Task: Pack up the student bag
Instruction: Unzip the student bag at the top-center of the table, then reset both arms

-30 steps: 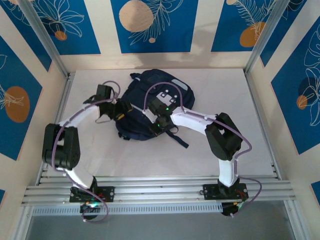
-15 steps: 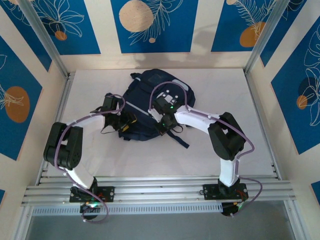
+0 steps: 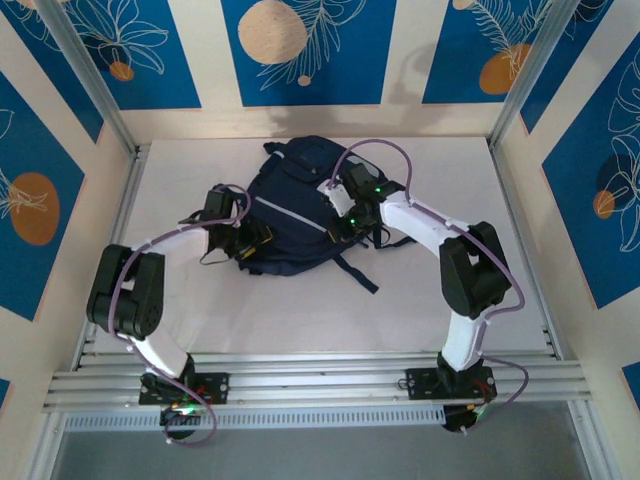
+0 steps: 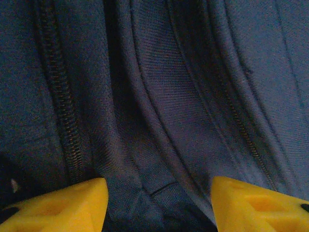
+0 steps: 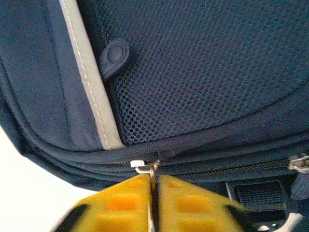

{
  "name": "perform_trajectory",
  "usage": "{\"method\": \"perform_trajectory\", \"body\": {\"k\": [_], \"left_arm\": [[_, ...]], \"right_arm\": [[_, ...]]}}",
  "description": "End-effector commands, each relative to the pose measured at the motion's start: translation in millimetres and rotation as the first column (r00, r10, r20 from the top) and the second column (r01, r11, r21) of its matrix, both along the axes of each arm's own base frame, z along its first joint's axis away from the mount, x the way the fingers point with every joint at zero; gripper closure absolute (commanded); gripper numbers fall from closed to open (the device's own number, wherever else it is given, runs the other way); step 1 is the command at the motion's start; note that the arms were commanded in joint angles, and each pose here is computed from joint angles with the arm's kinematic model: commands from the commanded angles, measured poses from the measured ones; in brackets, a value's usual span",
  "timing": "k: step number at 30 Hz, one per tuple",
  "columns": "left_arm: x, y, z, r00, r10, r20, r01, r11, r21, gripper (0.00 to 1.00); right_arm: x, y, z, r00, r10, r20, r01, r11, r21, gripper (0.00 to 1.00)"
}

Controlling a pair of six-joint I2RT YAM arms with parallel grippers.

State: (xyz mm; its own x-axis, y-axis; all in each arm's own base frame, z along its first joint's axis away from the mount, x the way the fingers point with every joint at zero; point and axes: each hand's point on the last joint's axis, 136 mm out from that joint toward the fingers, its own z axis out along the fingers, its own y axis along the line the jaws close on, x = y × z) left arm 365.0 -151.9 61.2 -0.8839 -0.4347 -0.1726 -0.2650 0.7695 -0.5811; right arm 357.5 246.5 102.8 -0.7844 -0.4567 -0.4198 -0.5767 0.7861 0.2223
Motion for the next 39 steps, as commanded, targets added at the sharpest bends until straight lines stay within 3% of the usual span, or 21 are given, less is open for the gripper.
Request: {"method": "perform_trajectory", "body": {"k": [1,2,3,7,10,14,18,21,23,25,27,29,31,33,35,36,39], "left_arm": [[2,31,13,1.0,0.013,0.019,-0.015,0.992,0.123,0.4],[5,32,22,0.999,-0.005,0.045,-0.001,0.991,0.133,0.4],[8,33,32,0.997,-0.022,0.073,0.01,0.988,0.154,0.4],[18,54,59,0.983,-0.076,0.169,0.022,0.953,0.301,0.36],[22,74,69,0.973,-0.105,0.207,0.011,0.91,0.415,0.32],[30,109,72,0.951,-0.139,0.277,-0.046,0.822,0.568,0.27],[35,140,68,0.895,-0.195,0.4,-0.152,0.711,0.687,0.27],[38,156,65,0.858,-0.198,0.474,-0.239,0.663,0.709,0.23],[39,162,61,0.83,-0.204,0.519,-0.278,0.655,0.702,0.21],[44,163,64,0.772,-0.225,0.594,-0.325,0.664,0.673,0.16],[41,167,48,0.779,-0.199,0.595,-0.32,0.69,0.649,0.14],[35,164,39,0.736,-0.211,0.643,-0.338,0.708,0.62,0.12],[29,161,43,0.709,-0.222,0.669,-0.345,0.718,0.604,0.1],[20,161,44,0.665,-0.226,0.711,-0.383,0.715,0.585,0.0],[11,164,36,0.625,-0.211,0.751,-0.437,0.703,0.561,0.0],[10,165,44,0.571,-0.219,0.791,-0.481,0.692,0.538,0.0],[9,165,38,0.62,-0.205,0.758,-0.448,0.7,0.556,0.0]], "right_arm": [[-1,-10,36,0.997,-0.062,0.041,0.056,0.989,0.135,0.58],[1,-16,39,0.994,-0.092,0.064,0.081,0.984,0.161,0.35],[2,-26,38,0.987,-0.135,0.089,0.116,0.976,0.185,0.0],[19,-88,40,0.9,-0.375,0.221,0.319,0.914,0.25,0.01],[27,-137,28,0.821,-0.497,0.28,0.448,0.866,0.223,0.01],[35,-177,14,0.755,-0.531,0.384,0.5,0.846,0.186,0.01],[45,-178,13,0.671,-0.43,0.605,0.408,0.895,0.184,0.01],[49,-185,0,0.668,-0.446,0.595,0.414,0.888,0.201,0.01],[47,-190,-1,0.651,-0.47,0.596,0.428,0.876,0.223,0.01],[41,-195,2,0.632,-0.494,0.596,0.413,0.866,0.28,0.01],[37,-206,-1,0.609,-0.54,0.581,0.414,0.841,0.348,0.01],[40,-215,-8,0.575,-0.585,0.572,0.438,0.811,0.388,0.01],[39,-216,-9,0.593,-0.58,0.558,0.45,0.814,0.367,0.01],[39,-217,-10,0.593,-0.584,0.555,0.46,0.811,0.361,0.01],[39,-218,-10,0.583,-0.586,0.563,0.463,0.809,0.362,0.01],[39,-218,-10,0.583,-0.585,0.563,0.461,0.809,0.363,0.01],[39,-218,-10,0.583,-0.586,0.563,0.458,0.809,0.368,0.01]]}}
